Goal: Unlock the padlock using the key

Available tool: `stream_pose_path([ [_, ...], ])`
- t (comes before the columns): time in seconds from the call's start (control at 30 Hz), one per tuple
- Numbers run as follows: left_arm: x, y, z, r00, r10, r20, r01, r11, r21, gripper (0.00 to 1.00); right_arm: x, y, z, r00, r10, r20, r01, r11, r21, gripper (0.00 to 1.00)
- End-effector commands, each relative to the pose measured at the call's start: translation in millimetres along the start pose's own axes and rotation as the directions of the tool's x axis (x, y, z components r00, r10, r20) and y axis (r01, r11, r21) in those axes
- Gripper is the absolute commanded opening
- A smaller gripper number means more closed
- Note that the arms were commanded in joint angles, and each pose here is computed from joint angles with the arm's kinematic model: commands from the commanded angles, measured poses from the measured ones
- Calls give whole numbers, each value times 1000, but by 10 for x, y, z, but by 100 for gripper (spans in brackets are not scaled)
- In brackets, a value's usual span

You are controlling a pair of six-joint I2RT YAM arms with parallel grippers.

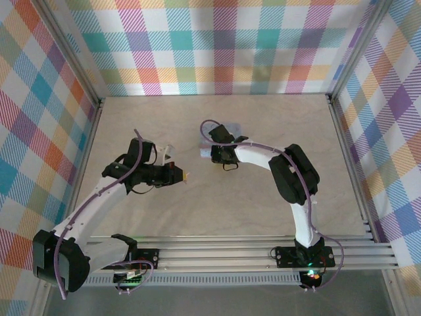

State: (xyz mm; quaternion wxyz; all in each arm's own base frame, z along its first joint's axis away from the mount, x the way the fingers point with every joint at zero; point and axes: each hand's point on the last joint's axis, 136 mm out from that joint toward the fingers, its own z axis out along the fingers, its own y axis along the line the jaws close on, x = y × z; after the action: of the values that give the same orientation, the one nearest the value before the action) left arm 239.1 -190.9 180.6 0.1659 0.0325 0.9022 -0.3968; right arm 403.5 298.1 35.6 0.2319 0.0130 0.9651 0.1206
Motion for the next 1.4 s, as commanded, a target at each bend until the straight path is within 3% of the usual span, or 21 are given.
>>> stream_pose_path([
  [0.0, 76, 42, -33, 1000, 19, -10, -19, 1000, -5, 0, -111, -9, 30, 1000, -12, 23, 12, 1000, 16, 25],
  [0.13, 62, -5, -45, 997, 71, -1, -71, 997, 16, 0, -155, 36, -58, 998, -54, 21, 54, 999, 6, 18],
  [0.23, 41, -182, -96, 982, 184, 44, -187, 977, 99, 0, -150, 86, -165, 997, -73, -2, 73, 997, -36, 12],
  [0.37, 52, -369, -203, 916, 371, 151, -393, 905, 162, 0, -72, 145, -279, 995, -67, -77, 58, 992, -111, 5],
  [0.47, 69, -352, -215, 883, 437, 172, -461, 877, 138, 0, -27, 199, -387, 989, -77, -129, 57, 987, -151, 2],
  [0.63, 61, -328, -119, 870, 459, 179, -486, 860, 158, 0, 6, 277, -588, 978, -44, -202, -6, 971, -240, 0],
  [0.8, -96, -351, -35, 821, 499, 277, -546, 828, 127, 0, 54, 304, -769, 959, 19, -283, -109, 946, -307, 0],
  [1.13, -197, -371, 362, 763, 563, 318, -615, 783, 91, 0, 59, 429, -1151, 911, 46, -409, -222, 893, -393, 0],
  [1.37, -337, -323, 605, 774, 540, 330, -593, 802, 79, 0, -48, 497, -1356, 888, 81, -452, -287, 865, -410, 0],
])
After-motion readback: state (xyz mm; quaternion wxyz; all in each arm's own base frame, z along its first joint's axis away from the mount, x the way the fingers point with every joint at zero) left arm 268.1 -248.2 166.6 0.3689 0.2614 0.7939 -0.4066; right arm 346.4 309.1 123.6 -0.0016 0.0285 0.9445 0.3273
